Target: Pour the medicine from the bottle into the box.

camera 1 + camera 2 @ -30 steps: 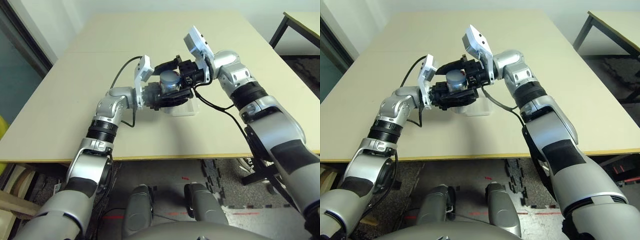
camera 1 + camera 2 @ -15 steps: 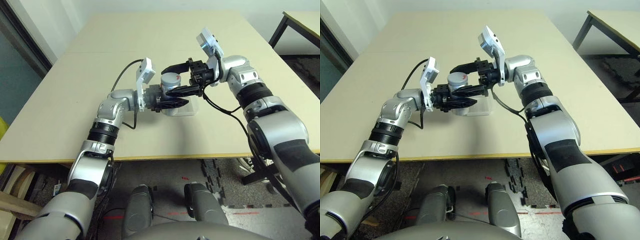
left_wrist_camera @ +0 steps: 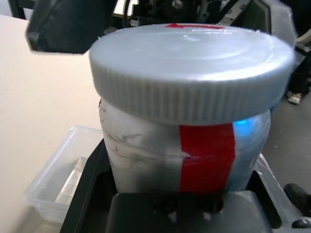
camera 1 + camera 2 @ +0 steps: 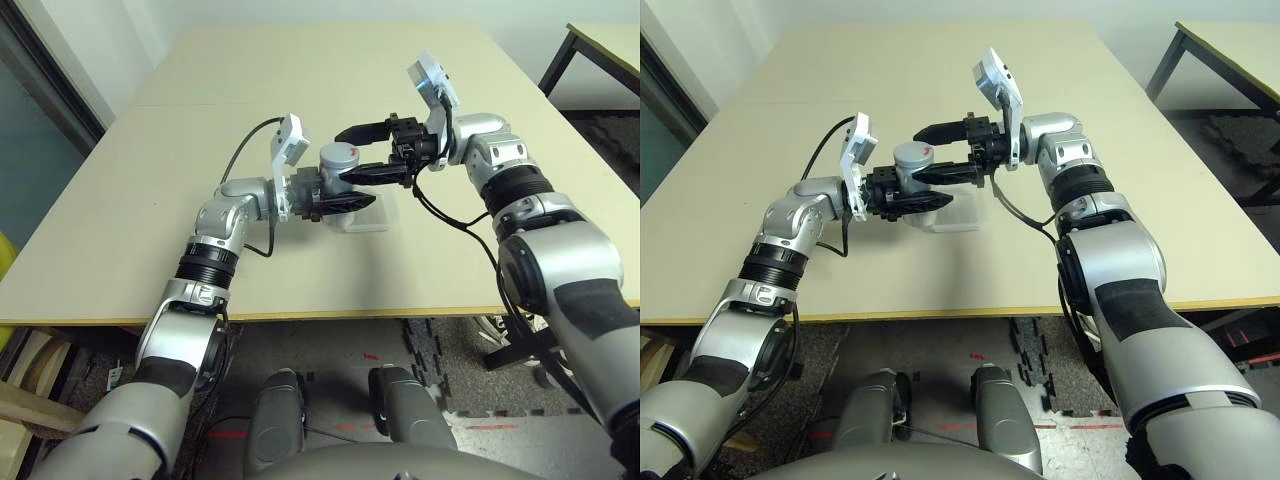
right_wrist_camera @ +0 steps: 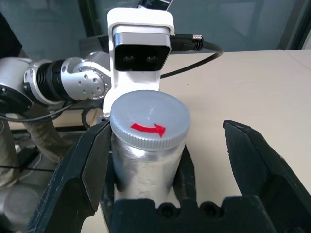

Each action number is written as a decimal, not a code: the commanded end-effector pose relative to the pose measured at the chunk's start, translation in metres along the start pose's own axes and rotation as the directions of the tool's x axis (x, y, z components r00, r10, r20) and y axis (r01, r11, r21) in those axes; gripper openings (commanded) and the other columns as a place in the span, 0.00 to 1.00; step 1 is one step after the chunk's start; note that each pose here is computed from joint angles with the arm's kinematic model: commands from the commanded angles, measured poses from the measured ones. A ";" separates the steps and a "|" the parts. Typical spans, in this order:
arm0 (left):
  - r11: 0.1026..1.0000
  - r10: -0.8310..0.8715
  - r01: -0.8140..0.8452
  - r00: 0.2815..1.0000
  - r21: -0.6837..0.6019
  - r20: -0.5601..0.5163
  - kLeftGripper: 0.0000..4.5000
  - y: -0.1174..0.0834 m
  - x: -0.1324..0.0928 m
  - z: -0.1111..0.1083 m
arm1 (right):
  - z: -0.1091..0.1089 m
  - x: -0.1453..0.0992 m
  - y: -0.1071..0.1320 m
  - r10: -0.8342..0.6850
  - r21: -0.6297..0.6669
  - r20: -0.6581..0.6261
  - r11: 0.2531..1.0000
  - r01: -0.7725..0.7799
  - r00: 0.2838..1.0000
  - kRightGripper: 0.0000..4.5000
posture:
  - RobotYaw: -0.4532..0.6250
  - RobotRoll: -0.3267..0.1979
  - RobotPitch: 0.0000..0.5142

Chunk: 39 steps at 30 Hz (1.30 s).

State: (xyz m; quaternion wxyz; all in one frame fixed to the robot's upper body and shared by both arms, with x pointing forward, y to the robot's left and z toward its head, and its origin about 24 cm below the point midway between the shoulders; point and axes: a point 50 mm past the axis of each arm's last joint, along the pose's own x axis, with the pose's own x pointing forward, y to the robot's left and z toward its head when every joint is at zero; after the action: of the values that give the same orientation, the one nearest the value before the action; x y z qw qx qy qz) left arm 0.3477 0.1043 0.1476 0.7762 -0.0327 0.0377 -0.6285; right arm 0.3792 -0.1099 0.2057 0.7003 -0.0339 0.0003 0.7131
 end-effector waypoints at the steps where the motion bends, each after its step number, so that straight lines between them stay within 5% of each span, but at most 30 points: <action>1: 1.000 0.009 -0.008 1.000 0.017 -0.008 0.61 0.002 0.002 0.000 | 0.006 0.002 0.000 0.006 -0.001 0.018 1.000 -0.006 1.000 1.00 | 0.25 0.62 0.12; 39: 0.999 -0.009 0.009 1.000 0.037 0.003 0.61 -0.001 0.007 0.000 | -0.003 0.021 -0.003 -0.062 0.036 0.013 0.997 0.061 0.998 1.00 | 0.25 0.62 0.10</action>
State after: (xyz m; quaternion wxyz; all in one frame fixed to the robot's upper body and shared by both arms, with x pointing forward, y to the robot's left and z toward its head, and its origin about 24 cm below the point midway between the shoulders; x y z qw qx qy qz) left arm 0.3516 0.0983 0.1478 0.7822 -0.0217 0.0246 -0.6221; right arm 0.3804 -0.0848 0.2028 0.7114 -0.0181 0.0059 0.7025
